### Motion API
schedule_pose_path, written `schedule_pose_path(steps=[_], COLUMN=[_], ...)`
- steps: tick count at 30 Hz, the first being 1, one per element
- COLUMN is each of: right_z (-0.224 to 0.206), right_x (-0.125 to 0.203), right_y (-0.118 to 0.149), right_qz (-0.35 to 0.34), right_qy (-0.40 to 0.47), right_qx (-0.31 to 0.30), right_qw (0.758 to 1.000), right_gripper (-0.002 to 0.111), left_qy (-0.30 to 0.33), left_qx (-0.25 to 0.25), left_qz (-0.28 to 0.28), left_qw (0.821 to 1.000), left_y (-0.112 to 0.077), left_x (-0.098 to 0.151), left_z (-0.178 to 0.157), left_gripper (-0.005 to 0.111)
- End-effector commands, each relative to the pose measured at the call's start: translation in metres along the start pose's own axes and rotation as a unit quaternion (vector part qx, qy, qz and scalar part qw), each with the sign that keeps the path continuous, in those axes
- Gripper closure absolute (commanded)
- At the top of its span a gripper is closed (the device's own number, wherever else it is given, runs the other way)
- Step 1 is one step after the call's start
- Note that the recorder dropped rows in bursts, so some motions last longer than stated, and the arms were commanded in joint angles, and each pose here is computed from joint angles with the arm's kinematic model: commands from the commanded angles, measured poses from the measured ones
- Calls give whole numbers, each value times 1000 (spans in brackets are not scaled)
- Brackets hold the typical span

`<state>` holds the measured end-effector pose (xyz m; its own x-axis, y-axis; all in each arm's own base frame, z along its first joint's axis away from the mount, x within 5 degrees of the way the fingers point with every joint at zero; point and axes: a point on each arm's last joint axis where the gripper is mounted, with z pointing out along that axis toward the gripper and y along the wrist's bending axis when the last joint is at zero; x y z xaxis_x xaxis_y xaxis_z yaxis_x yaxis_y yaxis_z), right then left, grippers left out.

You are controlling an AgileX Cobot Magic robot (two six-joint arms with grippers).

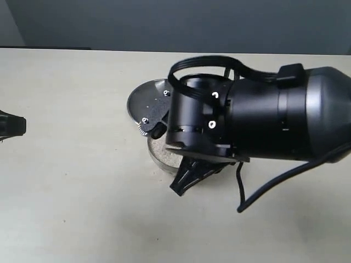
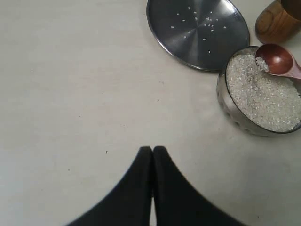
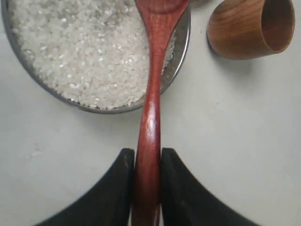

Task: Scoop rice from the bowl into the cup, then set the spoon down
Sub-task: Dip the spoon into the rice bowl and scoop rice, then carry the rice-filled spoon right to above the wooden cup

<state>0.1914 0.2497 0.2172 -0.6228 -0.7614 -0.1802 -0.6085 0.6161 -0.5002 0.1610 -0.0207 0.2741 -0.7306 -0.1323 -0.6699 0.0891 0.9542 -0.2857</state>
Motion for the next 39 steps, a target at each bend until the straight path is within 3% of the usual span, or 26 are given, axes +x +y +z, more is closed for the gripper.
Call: schedule_pose_path(steps=[1, 18, 30, 39], right_z=[-8, -31, -39, -17], right_x=[1, 5, 15, 18], right_y=[-6, -31, -75, -117], right_qz=[24, 135, 206, 225], right_qy=[-14, -67, -84, -81], right_qx=[-4, -28, -27, -6], right_qw=[1000, 988, 975, 971], right_gripper=[109, 109, 109, 109], left_qy=[-5, -5, -5, -5], left_qx=[0, 0, 0, 0], left_qz=[-2, -2, -2, -2], left_qw=[1000, 1000, 1000, 1000], left_y=[0, 0, 0, 0], left_x=[-2, -2, -2, -2], left_z=[0, 0, 0, 0], left_gripper=[106, 106, 106, 106])
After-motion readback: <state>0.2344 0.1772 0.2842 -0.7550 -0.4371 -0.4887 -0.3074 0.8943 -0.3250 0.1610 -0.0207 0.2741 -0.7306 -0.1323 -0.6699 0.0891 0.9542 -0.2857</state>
